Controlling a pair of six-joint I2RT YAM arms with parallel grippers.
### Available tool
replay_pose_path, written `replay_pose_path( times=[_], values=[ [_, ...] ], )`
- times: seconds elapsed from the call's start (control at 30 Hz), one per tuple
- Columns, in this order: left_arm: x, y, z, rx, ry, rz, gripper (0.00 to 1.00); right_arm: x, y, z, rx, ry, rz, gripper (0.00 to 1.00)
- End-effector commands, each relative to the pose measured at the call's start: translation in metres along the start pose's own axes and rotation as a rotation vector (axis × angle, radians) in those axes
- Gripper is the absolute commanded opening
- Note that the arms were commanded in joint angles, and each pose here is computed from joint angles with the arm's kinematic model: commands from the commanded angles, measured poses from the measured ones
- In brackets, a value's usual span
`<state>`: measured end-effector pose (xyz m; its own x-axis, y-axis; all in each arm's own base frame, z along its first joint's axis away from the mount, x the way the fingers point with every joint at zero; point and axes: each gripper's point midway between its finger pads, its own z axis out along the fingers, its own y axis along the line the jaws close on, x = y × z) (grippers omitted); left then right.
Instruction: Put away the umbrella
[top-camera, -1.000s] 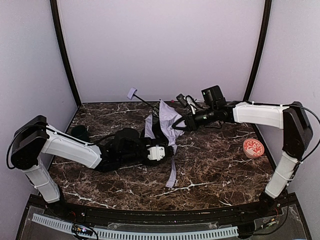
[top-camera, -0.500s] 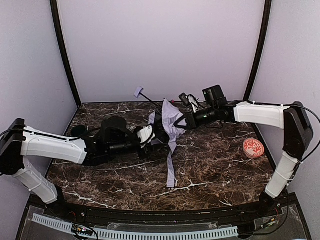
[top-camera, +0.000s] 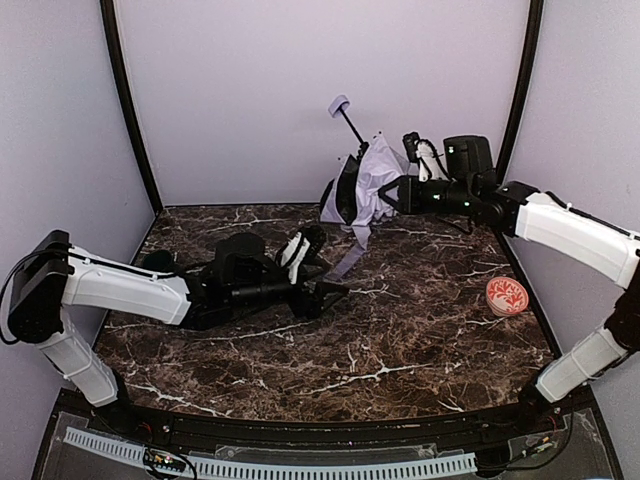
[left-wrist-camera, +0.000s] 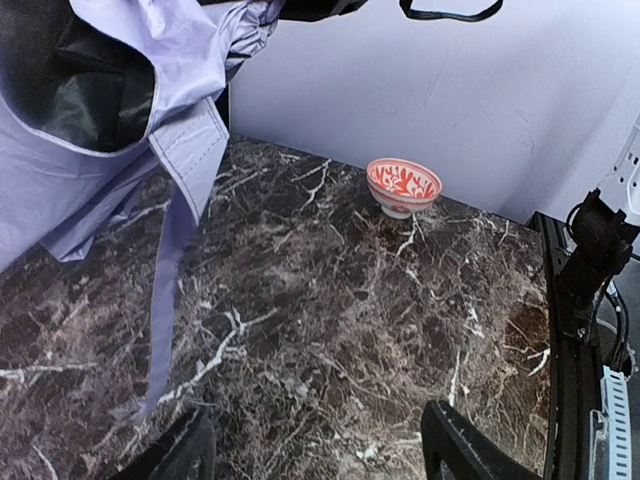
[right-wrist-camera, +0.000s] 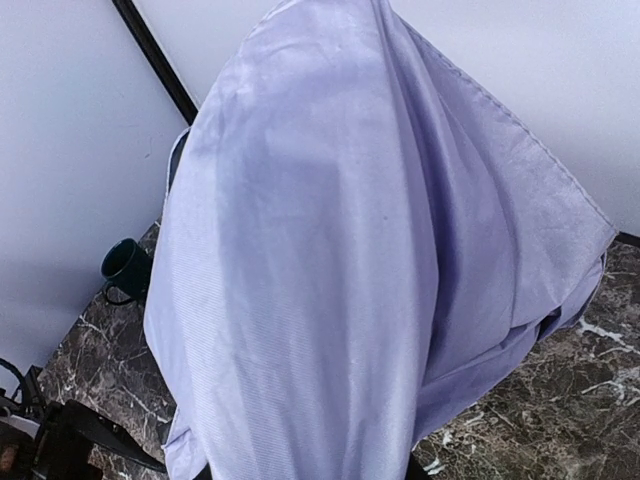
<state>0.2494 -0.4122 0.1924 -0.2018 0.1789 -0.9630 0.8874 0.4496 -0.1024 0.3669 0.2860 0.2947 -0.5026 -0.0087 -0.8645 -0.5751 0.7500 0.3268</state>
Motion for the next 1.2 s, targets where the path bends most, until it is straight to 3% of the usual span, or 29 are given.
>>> replay_pose_path(
  times=[0.0, 0.3, 0.5, 0.73, 0.8, 0.83, 0.9, 0.93, 1.0, 1.17],
  values=[
    [-0.076, -0.003, -0.001, -0.003, -0.195, 0.11, 0.74, -0.06, 0.013, -0.034, 0.054, -0.201, -0.008, 0.0],
    [-0.086, 0.006, 0.027, 0.0, -0.166, 0.164, 0.73, -0.074, 0.028, -0.051, 0.016, -0.251, 0.002, 0.0],
    [-0.068, 0.028, 0.025, -0.007, -0.161, 0.11, 0.84, -0.077, 0.042, -0.057, -0.059, -0.261, -0.025, 0.0],
    [-0.055, 0.012, 0.049, 0.19, -0.066, 0.124, 0.85, -0.078, 0.048, -0.057, -0.087, -0.263, -0.033, 0.0],
    [-0.052, 0.011, 0.052, 0.202, -0.04, 0.117, 0.73, -0.081, 0.05, -0.059, -0.093, -0.273, -0.038, 0.0],
    [-0.052, 0.008, 0.051, 0.222, -0.035, 0.116, 0.59, -0.082, 0.05, -0.06, -0.094, -0.275, -0.042, 0.0],
    [-0.054, -0.012, 0.044, 0.339, -0.028, 0.119, 0.09, -0.08, 0.048, -0.06, -0.081, -0.271, -0.053, 0.0],
    [-0.055, -0.027, 0.036, 0.426, -0.025, 0.113, 0.01, -0.077, 0.045, -0.058, -0.072, -0.263, -0.057, 0.0],
    [-0.059, -0.055, 0.017, 0.559, -0.029, 0.1, 0.0, -0.071, 0.04, -0.054, -0.068, -0.244, -0.07, 0.0],
    [-0.082, -0.1, -0.026, 0.643, -0.054, 0.206, 0.0, -0.014, 0.03, -0.018, -0.095, -0.047, -0.258, 0.0]
  ],
)
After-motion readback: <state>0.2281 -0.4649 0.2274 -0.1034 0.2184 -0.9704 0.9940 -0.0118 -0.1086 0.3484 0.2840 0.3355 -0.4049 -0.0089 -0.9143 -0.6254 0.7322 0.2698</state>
